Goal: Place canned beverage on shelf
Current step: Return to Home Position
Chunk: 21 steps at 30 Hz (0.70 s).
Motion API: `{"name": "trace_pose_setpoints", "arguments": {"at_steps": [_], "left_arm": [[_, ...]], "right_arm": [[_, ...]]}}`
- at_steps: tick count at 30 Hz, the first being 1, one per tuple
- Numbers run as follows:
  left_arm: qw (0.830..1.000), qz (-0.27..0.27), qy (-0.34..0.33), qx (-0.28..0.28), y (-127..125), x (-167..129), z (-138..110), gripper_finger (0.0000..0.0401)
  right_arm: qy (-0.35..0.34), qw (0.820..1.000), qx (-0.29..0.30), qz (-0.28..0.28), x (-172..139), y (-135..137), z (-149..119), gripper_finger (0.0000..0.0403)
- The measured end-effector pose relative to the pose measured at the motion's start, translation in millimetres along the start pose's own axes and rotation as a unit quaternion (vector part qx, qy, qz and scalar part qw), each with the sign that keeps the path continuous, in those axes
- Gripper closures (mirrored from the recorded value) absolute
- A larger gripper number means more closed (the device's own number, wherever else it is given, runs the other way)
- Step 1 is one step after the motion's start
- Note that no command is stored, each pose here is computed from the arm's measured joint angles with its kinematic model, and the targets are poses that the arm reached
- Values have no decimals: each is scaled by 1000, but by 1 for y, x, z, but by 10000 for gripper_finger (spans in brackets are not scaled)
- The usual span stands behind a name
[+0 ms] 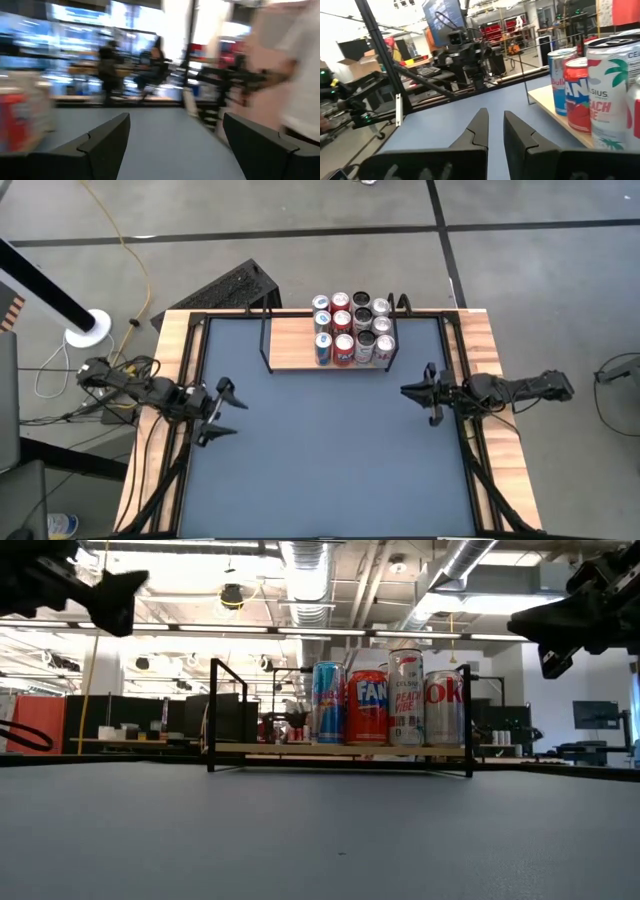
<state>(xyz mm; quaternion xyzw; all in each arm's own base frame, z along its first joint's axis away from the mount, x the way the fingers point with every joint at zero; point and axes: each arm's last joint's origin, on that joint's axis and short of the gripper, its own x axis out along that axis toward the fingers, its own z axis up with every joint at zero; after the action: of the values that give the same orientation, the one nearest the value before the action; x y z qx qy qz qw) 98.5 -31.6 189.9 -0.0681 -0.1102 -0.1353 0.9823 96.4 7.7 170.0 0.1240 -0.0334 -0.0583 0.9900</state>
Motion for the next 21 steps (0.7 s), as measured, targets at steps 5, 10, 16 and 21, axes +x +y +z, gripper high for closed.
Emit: {"name": "trace_pose_setpoints", "arguments": {"at_steps": [5, 10, 16, 21], "left_arm": [[995, 102, 1, 24, 6, -1, -1, 90], [990, 141, 24, -5, 9, -1, -7, 90], [992, 120, 23, -35, 7, -1, -7, 90], [994, 86, 64, -33, 6, -1, -14, 90]], "right_arm": [[4, 1000, -5, 9, 0, 0, 0, 357], [4, 1000, -18, 10, 0, 0, 0, 357], [4, 1000, -22, 10, 0, 0, 0, 357], [3, 998, -58, 10, 0, 0, 0, 357]]}}
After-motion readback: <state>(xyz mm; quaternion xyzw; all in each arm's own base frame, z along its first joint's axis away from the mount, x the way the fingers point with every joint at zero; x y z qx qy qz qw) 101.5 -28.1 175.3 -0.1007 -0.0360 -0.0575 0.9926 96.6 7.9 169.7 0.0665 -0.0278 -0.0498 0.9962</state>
